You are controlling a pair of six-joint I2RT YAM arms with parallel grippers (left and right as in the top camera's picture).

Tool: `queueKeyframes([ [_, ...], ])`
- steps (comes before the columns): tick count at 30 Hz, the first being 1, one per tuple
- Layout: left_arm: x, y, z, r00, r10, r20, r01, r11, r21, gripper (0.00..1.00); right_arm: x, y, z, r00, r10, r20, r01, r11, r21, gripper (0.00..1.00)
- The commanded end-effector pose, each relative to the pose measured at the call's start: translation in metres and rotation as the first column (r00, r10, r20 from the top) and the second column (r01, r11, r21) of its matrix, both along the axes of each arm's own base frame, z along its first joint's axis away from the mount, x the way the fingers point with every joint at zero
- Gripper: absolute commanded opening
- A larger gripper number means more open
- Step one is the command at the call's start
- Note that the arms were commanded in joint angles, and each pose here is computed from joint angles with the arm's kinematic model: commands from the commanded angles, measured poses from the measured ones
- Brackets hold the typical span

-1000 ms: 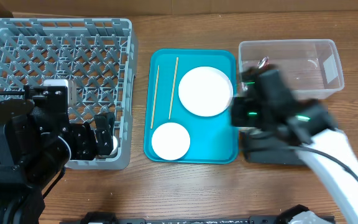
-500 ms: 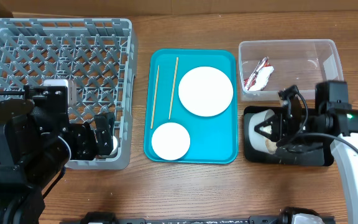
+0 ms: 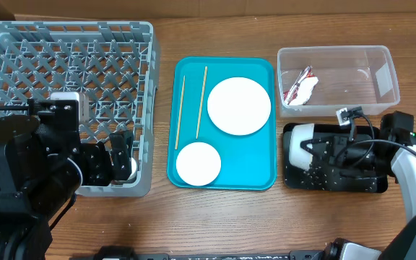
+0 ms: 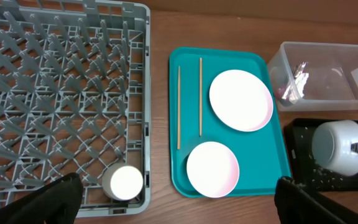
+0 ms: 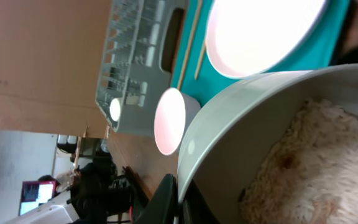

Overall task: Sort waste into correct bins and load items into the dishwasher
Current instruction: 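Carry the rice bowl to the black tray and tip the rice out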

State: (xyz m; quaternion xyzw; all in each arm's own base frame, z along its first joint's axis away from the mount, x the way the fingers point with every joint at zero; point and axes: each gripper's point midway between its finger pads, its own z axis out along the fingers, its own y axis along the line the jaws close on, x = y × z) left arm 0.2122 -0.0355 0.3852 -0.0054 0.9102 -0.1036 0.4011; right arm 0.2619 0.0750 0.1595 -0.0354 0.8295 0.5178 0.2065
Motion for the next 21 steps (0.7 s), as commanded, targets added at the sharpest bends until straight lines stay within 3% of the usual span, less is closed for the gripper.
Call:
queueKeyframes([
  [1,0.001,0.001,0.002,1.0,0.013,0.007,-0.013,1.0,-0.004,1.0,0.005,0.003,0.014,0.993,0.016,0.115,-0.022,0.998,0.053,0.04],
  [9,0.001,0.001,0.002,1.0,0.013,0.007,-0.013,1.0,-0.004,1.0,0.009,0.001,0.015,0.98,0.034,0.194,-0.04,0.999,0.027,0.04],
  [21,0.001,0.001,0.002,1.0,0.012,0.007,-0.012,1.0,-0.004,1.0,0.023,-0.03,0.025,0.986,-0.164,-0.017,0.164,0.968,0.189,0.04],
])
